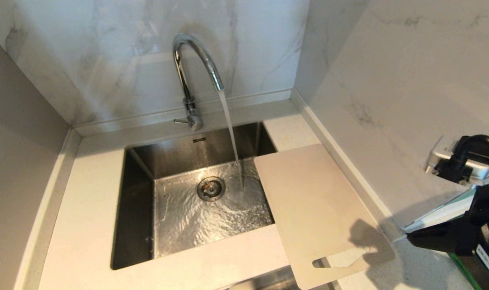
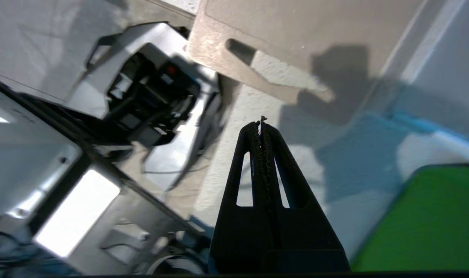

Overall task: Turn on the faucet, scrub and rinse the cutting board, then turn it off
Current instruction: Pick up the cutting board

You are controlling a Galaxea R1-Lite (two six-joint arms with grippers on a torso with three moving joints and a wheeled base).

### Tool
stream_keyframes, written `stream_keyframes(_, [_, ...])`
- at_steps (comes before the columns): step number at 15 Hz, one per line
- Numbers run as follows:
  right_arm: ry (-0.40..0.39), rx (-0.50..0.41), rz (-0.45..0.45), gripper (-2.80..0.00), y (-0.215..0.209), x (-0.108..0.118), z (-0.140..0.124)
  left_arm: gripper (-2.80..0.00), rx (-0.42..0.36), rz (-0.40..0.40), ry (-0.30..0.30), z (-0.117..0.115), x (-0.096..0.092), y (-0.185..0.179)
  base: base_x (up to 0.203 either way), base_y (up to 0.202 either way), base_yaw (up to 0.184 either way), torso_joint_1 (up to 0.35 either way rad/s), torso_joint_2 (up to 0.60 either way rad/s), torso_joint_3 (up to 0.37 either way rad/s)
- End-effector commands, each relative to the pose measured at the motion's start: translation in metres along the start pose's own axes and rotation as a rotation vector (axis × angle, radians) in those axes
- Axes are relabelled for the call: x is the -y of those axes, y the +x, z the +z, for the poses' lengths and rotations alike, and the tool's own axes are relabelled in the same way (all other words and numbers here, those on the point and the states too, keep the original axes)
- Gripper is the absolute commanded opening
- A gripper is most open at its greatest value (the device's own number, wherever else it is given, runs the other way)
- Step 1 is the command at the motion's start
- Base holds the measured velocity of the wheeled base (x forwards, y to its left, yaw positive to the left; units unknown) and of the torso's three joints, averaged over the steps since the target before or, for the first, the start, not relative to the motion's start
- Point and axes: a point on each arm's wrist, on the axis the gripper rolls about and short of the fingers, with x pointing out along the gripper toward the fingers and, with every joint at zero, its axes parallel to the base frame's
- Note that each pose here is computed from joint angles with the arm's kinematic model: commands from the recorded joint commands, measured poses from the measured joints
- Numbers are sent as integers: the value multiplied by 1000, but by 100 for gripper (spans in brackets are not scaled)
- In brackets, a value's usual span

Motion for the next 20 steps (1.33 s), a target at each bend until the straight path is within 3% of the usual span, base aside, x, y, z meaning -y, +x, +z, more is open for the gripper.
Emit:
stream_keyframes(1, [151,-35,31,-280,9,-2,0,-280,-5,0,0,-1,0,0,0,0,0,0,0,0])
stream_keyframes(9, [1010,-241,94,-280,58,-2,22,-280,-5,0,0,-1,0,0,0,0,0,0,0,0])
stream_keyframes(15, [1402,-468,-36,-280,108,0,28,-280,-5,0,0,-1,0,0,0,0,0,0,0,0])
stream_keyframes(18, [1507,-537,-91,-280,129,0,28,-280,-5,0,0,-1,0,0,0,0,0,0,0,0])
stream_keyframes(20, [1541,-533,-135,-280,142,1,28,-280,-5,0,0,-1,0,0,0,0,0,0,0,0])
